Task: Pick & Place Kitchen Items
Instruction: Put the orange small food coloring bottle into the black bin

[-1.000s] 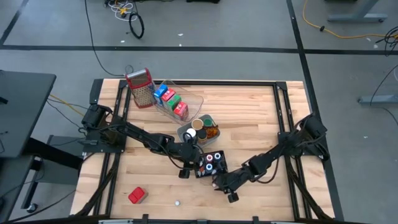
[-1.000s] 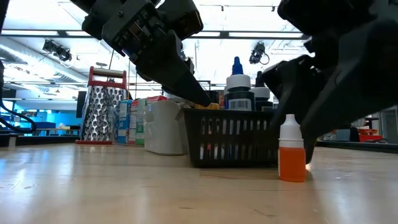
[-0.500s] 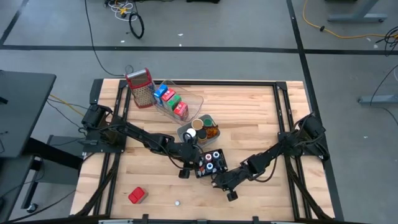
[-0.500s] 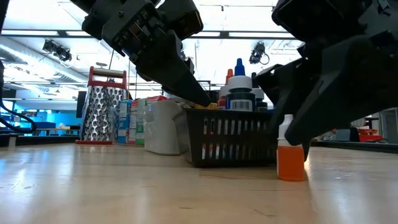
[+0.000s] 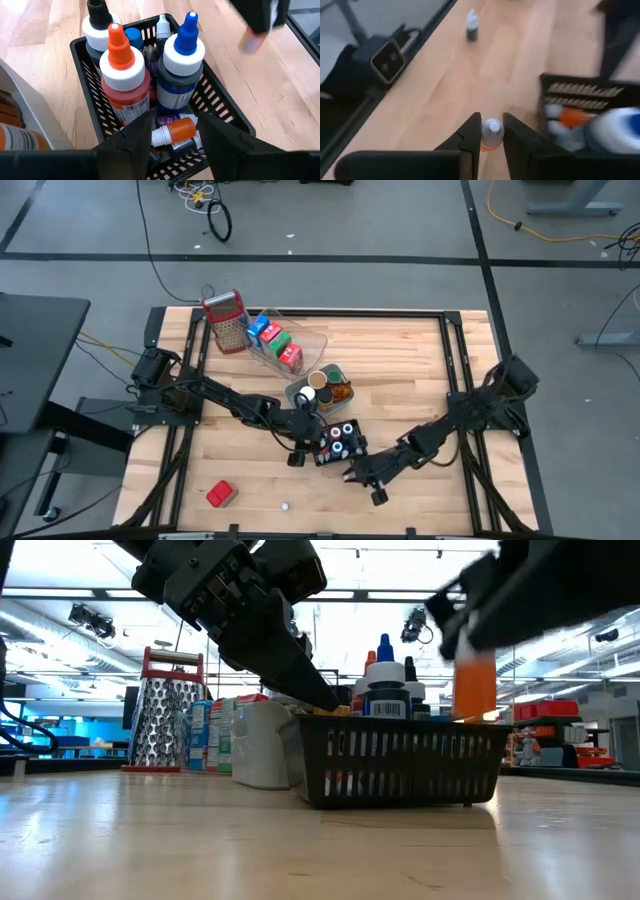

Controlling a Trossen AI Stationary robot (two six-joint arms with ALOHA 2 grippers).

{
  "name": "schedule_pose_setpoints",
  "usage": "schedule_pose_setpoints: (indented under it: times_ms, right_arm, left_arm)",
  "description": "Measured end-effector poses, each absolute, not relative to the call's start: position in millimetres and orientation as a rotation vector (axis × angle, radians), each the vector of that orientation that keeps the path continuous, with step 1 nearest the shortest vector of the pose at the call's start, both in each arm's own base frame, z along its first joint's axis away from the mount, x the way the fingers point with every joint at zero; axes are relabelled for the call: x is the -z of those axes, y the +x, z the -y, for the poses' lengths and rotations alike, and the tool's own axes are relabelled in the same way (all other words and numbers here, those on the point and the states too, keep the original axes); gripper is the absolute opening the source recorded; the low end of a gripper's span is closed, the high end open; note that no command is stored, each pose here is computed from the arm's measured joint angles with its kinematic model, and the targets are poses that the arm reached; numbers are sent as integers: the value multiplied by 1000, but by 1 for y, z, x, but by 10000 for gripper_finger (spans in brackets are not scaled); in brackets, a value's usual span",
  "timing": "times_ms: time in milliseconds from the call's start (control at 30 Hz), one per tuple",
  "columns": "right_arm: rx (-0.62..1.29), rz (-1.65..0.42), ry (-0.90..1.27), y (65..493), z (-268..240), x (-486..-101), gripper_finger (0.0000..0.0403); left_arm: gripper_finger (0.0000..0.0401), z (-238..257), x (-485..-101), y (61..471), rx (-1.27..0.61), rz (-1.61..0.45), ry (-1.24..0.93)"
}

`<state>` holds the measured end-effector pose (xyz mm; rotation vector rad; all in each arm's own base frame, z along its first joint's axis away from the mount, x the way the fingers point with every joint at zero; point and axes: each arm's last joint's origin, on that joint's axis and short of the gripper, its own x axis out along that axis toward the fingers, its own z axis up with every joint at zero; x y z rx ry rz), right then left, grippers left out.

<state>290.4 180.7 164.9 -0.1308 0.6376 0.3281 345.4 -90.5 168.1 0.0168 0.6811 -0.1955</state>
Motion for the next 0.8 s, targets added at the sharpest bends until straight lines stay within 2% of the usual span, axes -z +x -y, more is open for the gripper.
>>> schedule_pose_setpoints:
  times_ms: [133,300,600,800]
  right_arm:
    - [-199,-623,-190,277,-174,-188,59]
    - [-34,-649,-247,269,-163,-193,62]
    - [-8,-724,-248,274,-158,-169,83]
    - [-18,-700,-236,276,-159,-171,130]
  left_arm:
    - [167,90,-168,345,196,-681,17]
    - [167,90,-168,345,193,-681,10]
    - [162,95,-168,344,222,-684,5]
    - [139,119,-170,338,430,-675,-2]
